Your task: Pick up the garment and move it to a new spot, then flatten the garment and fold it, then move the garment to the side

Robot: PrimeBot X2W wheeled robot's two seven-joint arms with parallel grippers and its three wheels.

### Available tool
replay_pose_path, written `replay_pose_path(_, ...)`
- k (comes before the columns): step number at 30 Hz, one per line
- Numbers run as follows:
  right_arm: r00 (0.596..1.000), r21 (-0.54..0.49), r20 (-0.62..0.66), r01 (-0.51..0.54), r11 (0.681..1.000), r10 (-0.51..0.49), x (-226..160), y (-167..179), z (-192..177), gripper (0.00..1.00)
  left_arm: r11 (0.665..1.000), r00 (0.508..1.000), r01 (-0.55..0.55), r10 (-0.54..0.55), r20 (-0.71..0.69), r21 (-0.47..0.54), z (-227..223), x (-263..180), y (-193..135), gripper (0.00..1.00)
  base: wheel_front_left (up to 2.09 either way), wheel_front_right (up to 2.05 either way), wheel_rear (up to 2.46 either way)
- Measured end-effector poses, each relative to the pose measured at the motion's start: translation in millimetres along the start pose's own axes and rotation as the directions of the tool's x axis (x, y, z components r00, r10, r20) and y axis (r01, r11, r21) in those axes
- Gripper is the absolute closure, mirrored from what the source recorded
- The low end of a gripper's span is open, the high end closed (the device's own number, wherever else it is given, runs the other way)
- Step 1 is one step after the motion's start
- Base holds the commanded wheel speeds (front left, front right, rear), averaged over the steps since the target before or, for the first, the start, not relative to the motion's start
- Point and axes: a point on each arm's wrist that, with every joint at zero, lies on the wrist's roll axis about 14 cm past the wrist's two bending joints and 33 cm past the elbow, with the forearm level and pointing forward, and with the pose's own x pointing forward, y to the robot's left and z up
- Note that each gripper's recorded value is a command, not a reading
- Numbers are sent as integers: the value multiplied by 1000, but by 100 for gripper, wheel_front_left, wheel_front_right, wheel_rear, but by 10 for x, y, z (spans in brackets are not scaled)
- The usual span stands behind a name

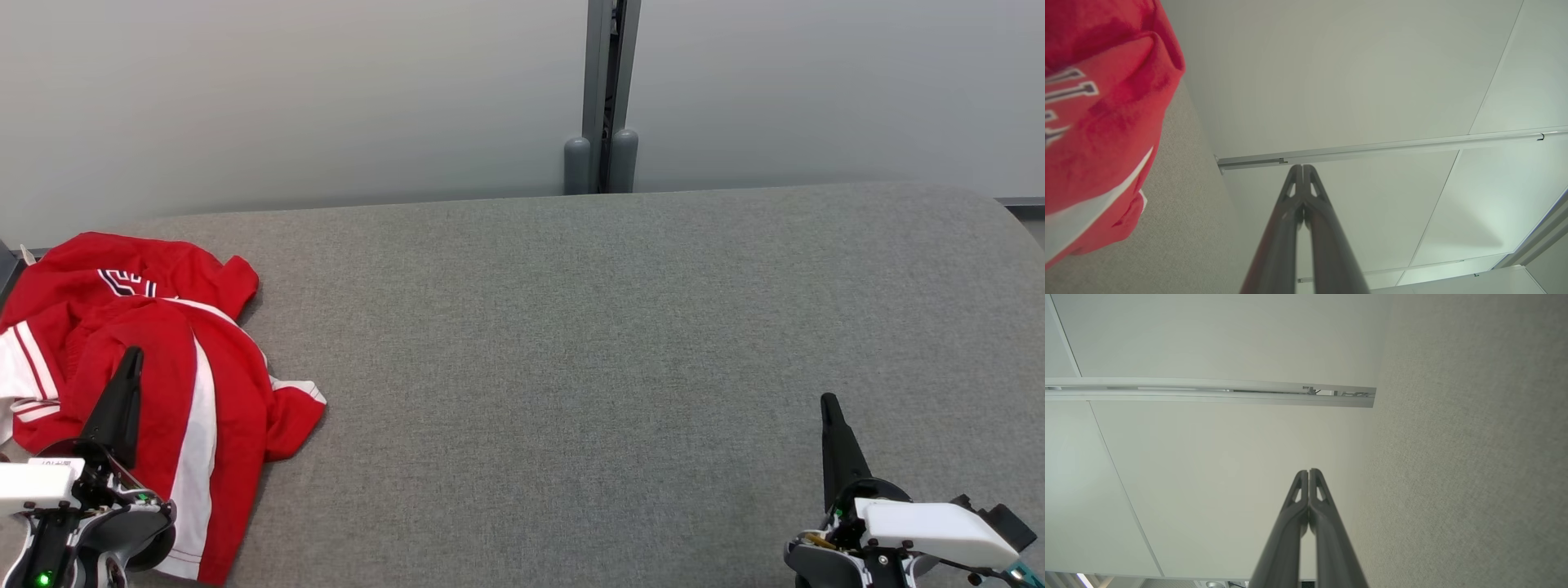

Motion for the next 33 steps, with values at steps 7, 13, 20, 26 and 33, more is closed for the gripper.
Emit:
replay_pose_path(7,1000,0,0,0,1000,0,0,0,-1,100,1000,1000,0,0,0,0,0,0,0,100,0,0,0)
replay_pose_path(13,998,-5,0,69,998,-69,-104,-227,-8,0,996,997,-81,81,-6,-49,-103,-134,319,0,0,0,0)
replay_pose_path(20,997,8,6,75,997,-75,-126,-238,13,0,995,995,-93,94,19,-44,-156,-149,367,0,0,0,0)
replay_pose_path(26,998,19,14,55,998,-55,-101,-171,34,0,997,997,-73,74,35,-25,-180,-109,291,0,0,0,0)
replay_pose_path(33,1000,43,20,16,999,-17,-52,-36,56,0,999,997,-51,50,66,11,-182,-73,199,0,0,0,0)
